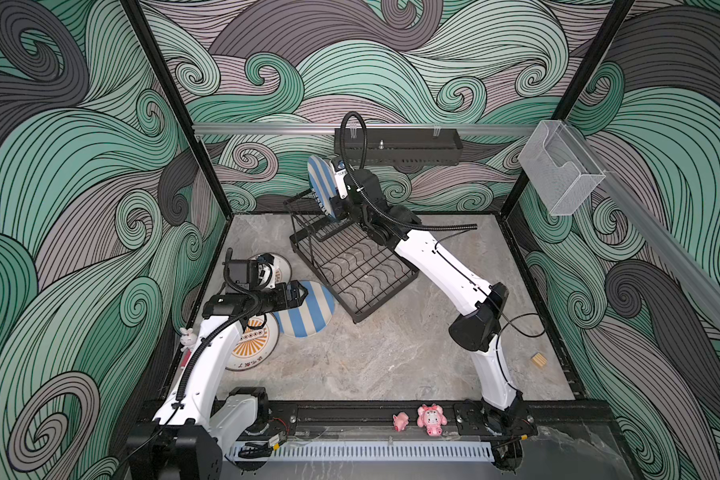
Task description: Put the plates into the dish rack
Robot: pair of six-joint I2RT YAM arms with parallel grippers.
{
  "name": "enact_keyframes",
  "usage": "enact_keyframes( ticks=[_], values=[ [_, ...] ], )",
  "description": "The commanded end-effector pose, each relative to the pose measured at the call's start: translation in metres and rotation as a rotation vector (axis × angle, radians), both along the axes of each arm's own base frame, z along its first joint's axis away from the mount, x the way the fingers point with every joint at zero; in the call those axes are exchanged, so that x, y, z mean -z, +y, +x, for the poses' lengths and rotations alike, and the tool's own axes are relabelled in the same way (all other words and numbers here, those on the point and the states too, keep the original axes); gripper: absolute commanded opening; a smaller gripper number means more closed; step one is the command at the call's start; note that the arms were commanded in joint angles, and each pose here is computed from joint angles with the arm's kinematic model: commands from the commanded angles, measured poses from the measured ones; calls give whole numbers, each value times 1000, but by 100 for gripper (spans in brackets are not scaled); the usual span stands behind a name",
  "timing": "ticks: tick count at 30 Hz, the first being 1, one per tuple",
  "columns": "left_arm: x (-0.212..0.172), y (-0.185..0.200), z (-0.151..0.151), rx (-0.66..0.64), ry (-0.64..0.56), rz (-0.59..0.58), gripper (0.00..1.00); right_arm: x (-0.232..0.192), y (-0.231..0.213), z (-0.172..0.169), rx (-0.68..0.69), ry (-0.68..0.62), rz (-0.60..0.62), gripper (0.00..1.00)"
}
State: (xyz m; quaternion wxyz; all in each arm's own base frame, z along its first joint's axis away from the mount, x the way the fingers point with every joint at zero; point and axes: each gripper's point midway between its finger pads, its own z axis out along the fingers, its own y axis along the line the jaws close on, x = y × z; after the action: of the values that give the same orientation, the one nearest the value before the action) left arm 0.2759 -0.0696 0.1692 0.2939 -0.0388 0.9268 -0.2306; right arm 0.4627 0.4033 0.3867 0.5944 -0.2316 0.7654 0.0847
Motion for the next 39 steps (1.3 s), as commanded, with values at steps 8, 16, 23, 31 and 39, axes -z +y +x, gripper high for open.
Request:
enact_keyframes(
  ticks=[8, 16, 23, 31, 39],
  values=[
    [-6, -1, 1, 10, -4, -10, 99, 8, 17, 11, -1, -15, 38, 0],
    [-5, -1, 1, 9, -1, -13, 99, 19, 16, 17, 12, -4, 24, 0],
    [-2, -1, 0, 7, 6, -15, 99, 28, 18, 24, 19, 8, 17, 4],
    [0, -1, 0, -3, 11, -22, 98, 30, 18, 25, 13, 6, 1, 16],
    [6, 5, -1, -46, 35, -5, 99, 22, 16, 19, 0, 11, 2, 34]
  ],
)
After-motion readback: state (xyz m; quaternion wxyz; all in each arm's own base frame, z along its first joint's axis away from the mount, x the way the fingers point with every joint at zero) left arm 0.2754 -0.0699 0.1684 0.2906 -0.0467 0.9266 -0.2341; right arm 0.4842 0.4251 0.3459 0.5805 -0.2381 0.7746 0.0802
